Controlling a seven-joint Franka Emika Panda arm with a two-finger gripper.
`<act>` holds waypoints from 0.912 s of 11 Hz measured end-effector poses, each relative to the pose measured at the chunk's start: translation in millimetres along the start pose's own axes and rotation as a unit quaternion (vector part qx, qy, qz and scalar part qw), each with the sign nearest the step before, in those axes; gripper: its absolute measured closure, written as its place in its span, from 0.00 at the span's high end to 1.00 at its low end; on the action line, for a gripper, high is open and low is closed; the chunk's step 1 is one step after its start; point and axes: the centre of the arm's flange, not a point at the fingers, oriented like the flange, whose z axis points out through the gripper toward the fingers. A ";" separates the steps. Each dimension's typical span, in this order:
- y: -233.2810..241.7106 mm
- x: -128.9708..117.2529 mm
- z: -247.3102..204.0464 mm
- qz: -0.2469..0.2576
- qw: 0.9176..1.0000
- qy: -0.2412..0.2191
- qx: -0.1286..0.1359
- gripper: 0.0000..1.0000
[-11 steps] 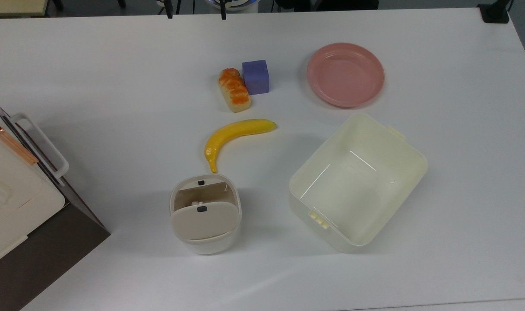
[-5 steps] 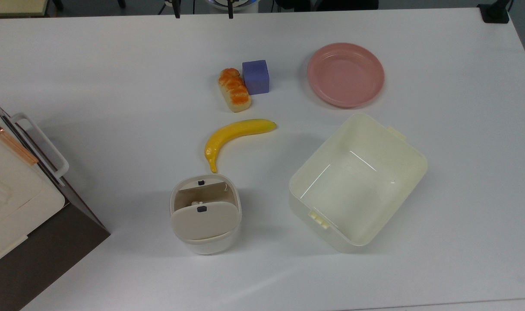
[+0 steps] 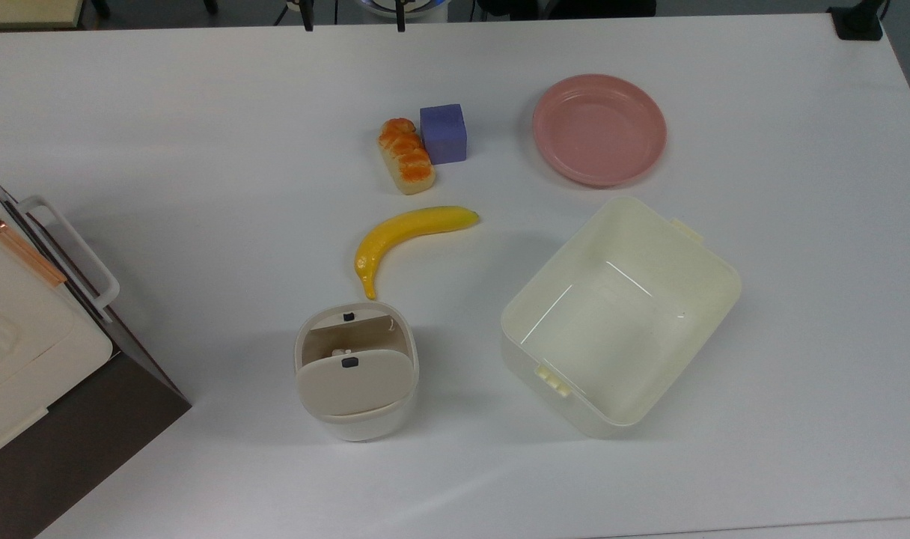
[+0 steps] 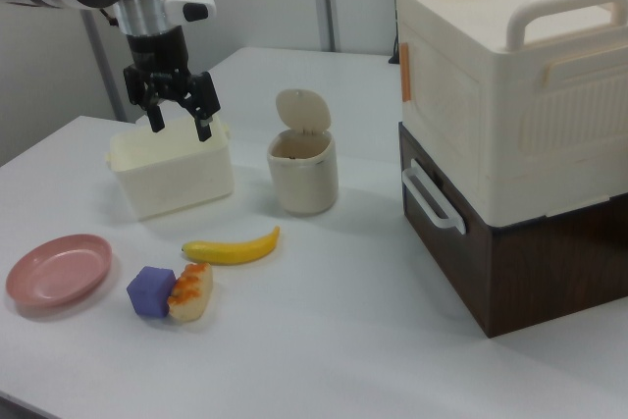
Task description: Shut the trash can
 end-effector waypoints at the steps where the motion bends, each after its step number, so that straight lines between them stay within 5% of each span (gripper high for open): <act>1: 0.0 0.0 -0.1 0.000 1.000 0.000 0.000 1.00; 7: 0.1 0.1 -0.7 0.000 1.000 0.001 0.000 1.00; 10: -8.1 10.7 -3.3 -0.007 0.999 0.036 -0.002 0.78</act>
